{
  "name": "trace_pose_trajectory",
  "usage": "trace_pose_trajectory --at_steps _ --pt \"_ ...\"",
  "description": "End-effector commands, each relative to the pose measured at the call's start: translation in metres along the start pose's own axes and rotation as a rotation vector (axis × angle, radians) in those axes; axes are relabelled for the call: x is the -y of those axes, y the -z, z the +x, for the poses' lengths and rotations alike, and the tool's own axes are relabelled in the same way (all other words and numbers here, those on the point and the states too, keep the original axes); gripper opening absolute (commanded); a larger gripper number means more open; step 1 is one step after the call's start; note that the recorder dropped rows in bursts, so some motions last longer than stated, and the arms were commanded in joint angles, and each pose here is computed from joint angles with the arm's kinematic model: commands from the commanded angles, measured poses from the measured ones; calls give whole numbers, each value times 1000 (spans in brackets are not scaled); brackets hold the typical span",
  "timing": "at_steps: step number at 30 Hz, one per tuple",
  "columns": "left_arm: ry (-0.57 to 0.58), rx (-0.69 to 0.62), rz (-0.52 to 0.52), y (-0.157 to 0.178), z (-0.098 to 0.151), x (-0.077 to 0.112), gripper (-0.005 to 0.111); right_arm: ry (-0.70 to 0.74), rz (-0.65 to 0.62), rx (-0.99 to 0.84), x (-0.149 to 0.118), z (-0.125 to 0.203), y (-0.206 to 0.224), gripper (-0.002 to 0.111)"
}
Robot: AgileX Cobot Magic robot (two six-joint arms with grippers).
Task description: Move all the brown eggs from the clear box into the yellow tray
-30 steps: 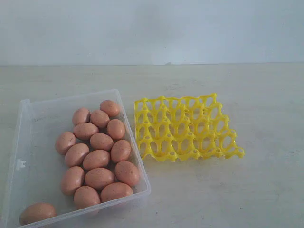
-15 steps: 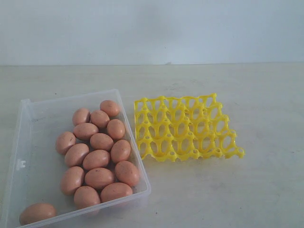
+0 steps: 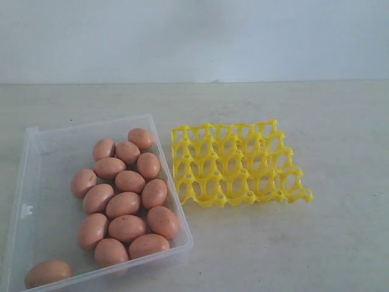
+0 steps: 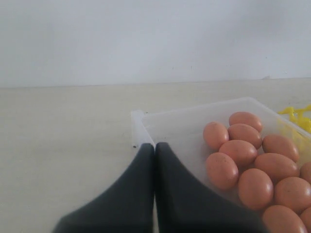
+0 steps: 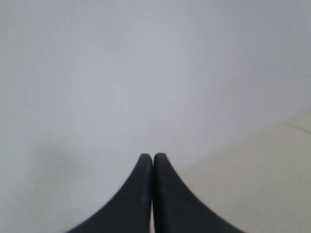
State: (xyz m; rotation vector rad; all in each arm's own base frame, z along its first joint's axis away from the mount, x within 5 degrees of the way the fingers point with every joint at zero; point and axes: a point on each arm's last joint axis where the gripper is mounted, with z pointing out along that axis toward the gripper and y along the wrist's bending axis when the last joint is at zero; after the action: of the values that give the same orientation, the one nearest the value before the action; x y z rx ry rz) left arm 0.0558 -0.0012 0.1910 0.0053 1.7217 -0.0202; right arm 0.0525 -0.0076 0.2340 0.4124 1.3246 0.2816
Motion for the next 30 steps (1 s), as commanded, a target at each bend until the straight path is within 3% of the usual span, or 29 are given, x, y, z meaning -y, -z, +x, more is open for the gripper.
trace_pose_trajectory --at_steps 1,5,12,17,21,30 --pt "4 7 7 0 -1 0 -4 -65 -94 244 -23 -53 7 0" --pt "4 7 7 0 -1 0 -4 36 -142 302 -45 -90 18 0" --pt "4 7 7 0 -1 0 -4 39 -153 189 -70 -129 41 0" --pt "4 7 7 0 -1 0 -4 21 -176 217 -76 -140 49 0" --pt "4 7 7 0 -1 0 -4 -211 -228 163 -79 -138 49 0" --pt "4 7 7 0 -1 0 -4 -111 -226 245 -79 -144 50 0"
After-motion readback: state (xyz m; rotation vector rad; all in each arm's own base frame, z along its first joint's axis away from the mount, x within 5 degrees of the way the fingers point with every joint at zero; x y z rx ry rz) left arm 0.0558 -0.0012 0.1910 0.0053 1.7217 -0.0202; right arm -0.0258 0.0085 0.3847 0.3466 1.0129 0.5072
